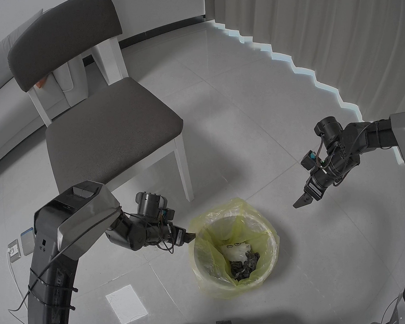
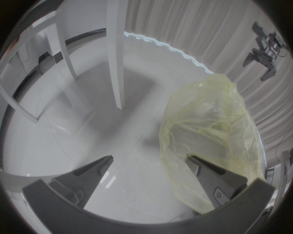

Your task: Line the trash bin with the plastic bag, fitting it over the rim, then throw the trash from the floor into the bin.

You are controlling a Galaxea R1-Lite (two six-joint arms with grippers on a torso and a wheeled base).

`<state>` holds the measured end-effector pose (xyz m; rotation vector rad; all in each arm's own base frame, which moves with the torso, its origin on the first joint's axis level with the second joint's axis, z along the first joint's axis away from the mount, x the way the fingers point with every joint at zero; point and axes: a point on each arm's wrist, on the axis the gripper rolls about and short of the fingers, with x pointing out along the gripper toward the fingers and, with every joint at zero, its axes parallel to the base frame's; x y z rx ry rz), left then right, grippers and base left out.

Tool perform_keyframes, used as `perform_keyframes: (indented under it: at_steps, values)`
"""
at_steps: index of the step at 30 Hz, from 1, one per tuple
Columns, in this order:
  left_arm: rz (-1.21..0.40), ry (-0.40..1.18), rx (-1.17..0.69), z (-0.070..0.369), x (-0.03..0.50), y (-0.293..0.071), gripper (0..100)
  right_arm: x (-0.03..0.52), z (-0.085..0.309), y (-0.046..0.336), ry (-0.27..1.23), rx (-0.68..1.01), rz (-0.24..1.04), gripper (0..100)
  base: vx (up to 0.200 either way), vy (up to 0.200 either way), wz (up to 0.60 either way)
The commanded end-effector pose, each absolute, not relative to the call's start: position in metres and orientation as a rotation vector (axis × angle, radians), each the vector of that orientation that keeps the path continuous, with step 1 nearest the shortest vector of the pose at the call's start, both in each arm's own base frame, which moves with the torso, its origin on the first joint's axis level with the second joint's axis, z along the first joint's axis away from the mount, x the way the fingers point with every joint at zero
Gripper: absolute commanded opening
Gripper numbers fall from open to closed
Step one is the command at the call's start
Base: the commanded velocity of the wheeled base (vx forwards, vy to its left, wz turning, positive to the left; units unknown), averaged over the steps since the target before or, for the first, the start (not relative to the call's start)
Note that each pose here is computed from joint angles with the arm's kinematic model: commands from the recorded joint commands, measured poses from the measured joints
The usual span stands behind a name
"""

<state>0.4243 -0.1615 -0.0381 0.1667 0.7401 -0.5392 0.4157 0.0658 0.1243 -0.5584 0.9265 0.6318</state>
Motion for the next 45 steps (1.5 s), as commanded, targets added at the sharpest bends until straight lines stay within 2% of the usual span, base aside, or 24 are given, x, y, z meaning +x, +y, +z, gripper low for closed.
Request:
perform_keyframes:
  at_steps: [1, 5, 12, 16, 23, 27, 31, 37, 45]
  values:
    - [-0.546, 0.78, 0.163, -0.053, 0.454, -0.179, 100, 0.415, 0.121, 0.067, 0.936, -0.558, 0.638, 100, 0.0, 0.0, 0.0]
    - [-0.523, 0.728, 0.166, -0.055, 0.471, -0.191, 100, 0.413, 0.12, 0.065, 0.946, -0.554, 0.636, 100, 0.0, 0.0, 0.0]
    - [-0.498, 0.751, 0.155, -0.057, 0.466, -0.189, 100, 0.41, 0.114, 0.062, 0.97, -0.549, 0.636, 100, 0.0, 0.0, 0.0]
    - [-0.478, 0.758, 0.146, -0.038, 0.457, -0.173, 100, 0.412, 0.111, 0.065, 0.967, -0.553, 0.642, 100, 0.0, 0.0, 0.0]
    - [-0.441, 0.644, 0.106, 0.009, 0.456, -0.141, 100, 0.411, 0.113, 0.066, 0.954, -0.554, 0.641, 100, 0.0, 0.0, 0.0]
    - [-0.452, 0.593, 0.089, 0.032, 0.456, -0.138, 100, 0.41, 0.113, 0.066, 0.956, -0.554, 0.641, 100, 0.0, 0.0, 0.0]
    - [-0.49, 0.584, 0.068, 0.038, 0.452, -0.152, 100, 0.41, 0.113, 0.066, 0.954, -0.554, 0.642, 100, 0.0, 0.0, 0.0]
    - [-0.54, 0.582, 0.078, 0.025, 0.451, -0.176, 100, 0.407, 0.112, 0.066, 0.957, -0.555, 0.643, 100, 0.0, 0.0, 0.0]
    - [-0.552, 0.561, 0.08, 0.016, 0.457, -0.186, 100, 0.407, 0.114, 0.061, 0.95, -0.551, 0.631, 100, 0.0, 0.0, 0.0]
